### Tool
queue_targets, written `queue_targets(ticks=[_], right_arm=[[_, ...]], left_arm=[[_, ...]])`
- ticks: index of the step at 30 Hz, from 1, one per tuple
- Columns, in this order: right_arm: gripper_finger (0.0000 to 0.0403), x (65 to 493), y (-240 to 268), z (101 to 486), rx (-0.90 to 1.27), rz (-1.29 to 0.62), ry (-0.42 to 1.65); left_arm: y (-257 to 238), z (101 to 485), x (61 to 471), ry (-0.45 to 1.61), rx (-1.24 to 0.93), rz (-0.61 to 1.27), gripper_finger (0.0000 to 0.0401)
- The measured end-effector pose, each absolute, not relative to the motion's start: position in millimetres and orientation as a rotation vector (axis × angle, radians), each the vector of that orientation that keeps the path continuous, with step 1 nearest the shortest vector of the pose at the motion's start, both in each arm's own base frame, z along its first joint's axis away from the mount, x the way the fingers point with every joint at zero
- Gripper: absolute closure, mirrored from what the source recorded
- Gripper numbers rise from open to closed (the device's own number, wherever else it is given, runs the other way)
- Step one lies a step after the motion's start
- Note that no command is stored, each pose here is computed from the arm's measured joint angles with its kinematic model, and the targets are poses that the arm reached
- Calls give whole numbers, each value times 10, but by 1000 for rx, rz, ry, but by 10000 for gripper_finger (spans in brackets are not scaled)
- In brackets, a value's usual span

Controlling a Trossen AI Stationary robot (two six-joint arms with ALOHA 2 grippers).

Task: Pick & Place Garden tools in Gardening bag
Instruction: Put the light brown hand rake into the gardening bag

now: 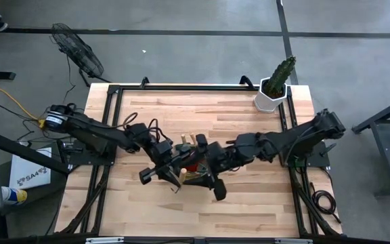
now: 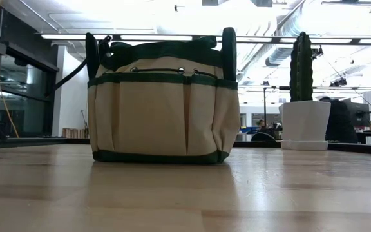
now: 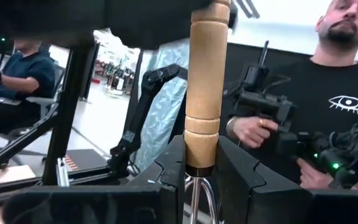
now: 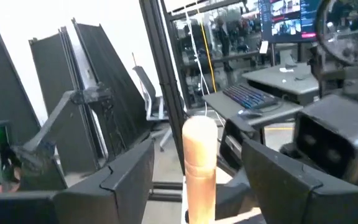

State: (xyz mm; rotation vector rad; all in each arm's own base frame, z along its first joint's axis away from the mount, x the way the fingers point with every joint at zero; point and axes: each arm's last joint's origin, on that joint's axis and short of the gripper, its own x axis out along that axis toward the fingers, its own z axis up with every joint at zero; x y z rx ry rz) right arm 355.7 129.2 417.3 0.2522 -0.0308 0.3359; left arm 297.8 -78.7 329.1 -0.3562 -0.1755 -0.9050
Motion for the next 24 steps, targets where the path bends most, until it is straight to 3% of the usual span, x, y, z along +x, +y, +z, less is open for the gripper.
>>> queue_targets(ticks=[10, 24], right_arm=[[171, 3638, 1330, 4116, 255, 362, -54], [214, 3636, 1330, 4137, 263, 367, -75]], left_arm=[[-799, 3263, 3010, -194, -363, -936, 346], [-801, 3285, 2998, -212, -363, -951, 346]])
